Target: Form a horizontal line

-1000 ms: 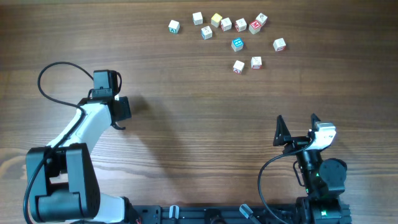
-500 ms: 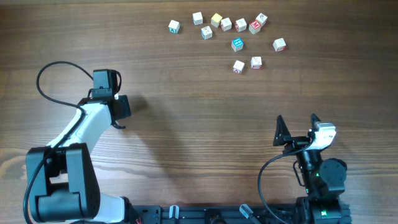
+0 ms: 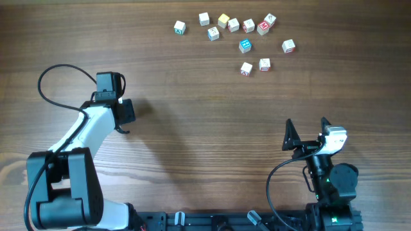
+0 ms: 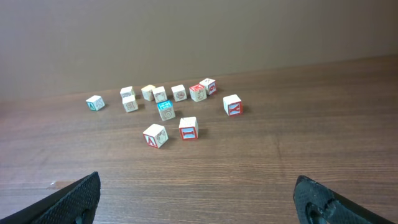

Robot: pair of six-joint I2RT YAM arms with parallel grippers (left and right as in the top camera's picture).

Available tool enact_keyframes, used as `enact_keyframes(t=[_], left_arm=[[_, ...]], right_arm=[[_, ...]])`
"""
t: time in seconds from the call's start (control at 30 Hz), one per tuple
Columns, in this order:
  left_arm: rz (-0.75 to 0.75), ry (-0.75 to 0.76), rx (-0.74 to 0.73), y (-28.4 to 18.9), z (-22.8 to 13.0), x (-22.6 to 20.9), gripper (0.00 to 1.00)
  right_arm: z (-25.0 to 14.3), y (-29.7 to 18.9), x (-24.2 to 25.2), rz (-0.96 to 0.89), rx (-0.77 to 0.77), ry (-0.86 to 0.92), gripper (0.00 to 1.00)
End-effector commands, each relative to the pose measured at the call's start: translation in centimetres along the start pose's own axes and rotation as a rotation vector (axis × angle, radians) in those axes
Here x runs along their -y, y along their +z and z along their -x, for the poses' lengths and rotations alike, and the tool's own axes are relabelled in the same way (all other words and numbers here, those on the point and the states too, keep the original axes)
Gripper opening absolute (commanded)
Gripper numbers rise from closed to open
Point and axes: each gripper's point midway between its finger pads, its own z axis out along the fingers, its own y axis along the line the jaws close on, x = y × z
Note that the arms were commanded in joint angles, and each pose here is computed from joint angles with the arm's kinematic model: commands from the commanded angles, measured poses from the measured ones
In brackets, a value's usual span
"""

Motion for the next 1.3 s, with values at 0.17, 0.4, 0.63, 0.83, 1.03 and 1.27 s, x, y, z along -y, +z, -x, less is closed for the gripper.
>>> enact_keyframes(t=[0.17, 0.4, 0.63, 0.83, 1.03, 1.27], left_arm=[[0.020, -0.010, -0.013, 0.3, -0.5, -0.4, 0.36], [0.020, -0.010, -0.013, 0.3, -0.4, -0.4, 0.38], [0.007, -0.010, -0.015, 0.3, -0.5, -0.2, 0.43], [0.002, -0.009, -0.020, 0.3, -0.6, -0.1, 0.44], [0.006, -0.003, -0.047, 0.3, -1.3, -0.2, 0.42], [-0.001, 0.009, -0.108, 0.2, -2.8, -0.2, 0.43]], right_arm=[[0.3, 0.0, 0.3, -0.018, 0.010, 0.002, 0.99], [0.3, 0.0, 0.3, -0.018, 0.010, 0.001, 1.00], [0.3, 0.0, 0.3, -0.018, 0.010, 0.002, 1.00], [0.3, 0.0, 0.3, -0.018, 0.010, 0.001, 1.00], [0.3, 0.0, 0.3, -0.018, 0.010, 0.002, 1.00], [0.3, 0.0, 0.3, -0.018, 0.010, 0.002, 1.00]])
